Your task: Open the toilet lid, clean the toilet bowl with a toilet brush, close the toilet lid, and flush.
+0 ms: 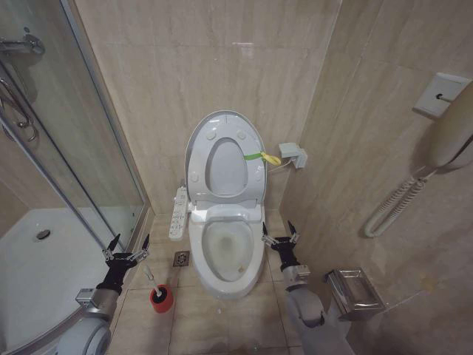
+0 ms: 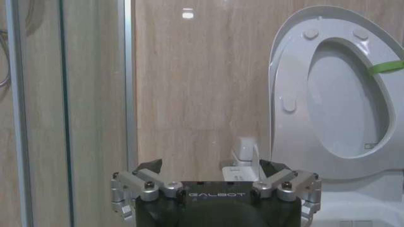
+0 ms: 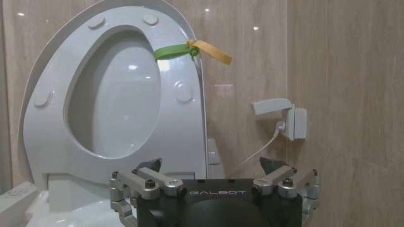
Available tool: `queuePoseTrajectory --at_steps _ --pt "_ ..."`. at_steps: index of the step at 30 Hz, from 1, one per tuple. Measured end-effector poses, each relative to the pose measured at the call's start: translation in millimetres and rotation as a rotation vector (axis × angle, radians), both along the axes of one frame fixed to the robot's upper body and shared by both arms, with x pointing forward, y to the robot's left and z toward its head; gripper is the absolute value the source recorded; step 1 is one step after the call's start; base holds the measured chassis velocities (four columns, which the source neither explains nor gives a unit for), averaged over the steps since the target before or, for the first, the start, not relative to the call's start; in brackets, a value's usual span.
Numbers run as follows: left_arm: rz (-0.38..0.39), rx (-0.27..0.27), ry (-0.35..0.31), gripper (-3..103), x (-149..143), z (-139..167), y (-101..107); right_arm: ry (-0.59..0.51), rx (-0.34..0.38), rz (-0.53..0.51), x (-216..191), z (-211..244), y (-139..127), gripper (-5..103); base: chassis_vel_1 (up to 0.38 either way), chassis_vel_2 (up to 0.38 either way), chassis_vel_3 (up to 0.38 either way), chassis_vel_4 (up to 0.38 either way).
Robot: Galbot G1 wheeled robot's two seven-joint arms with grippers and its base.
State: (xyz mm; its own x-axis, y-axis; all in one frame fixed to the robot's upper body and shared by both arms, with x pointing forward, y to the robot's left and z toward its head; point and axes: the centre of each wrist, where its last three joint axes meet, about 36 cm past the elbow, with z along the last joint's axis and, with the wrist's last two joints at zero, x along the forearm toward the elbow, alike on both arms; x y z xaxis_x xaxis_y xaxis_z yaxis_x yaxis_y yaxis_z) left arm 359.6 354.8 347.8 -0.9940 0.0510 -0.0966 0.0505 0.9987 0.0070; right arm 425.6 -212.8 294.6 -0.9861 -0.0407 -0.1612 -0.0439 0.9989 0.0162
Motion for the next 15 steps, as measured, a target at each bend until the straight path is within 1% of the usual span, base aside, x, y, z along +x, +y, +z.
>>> queuePoseTrajectory --at_steps 15 --pt "0.000 0.000 0.000 100 0.0 0.0 0.0 0.000 0.000 0.000 0.0 0.0 0.0 100 0.000 0.000 0.000 0.000"
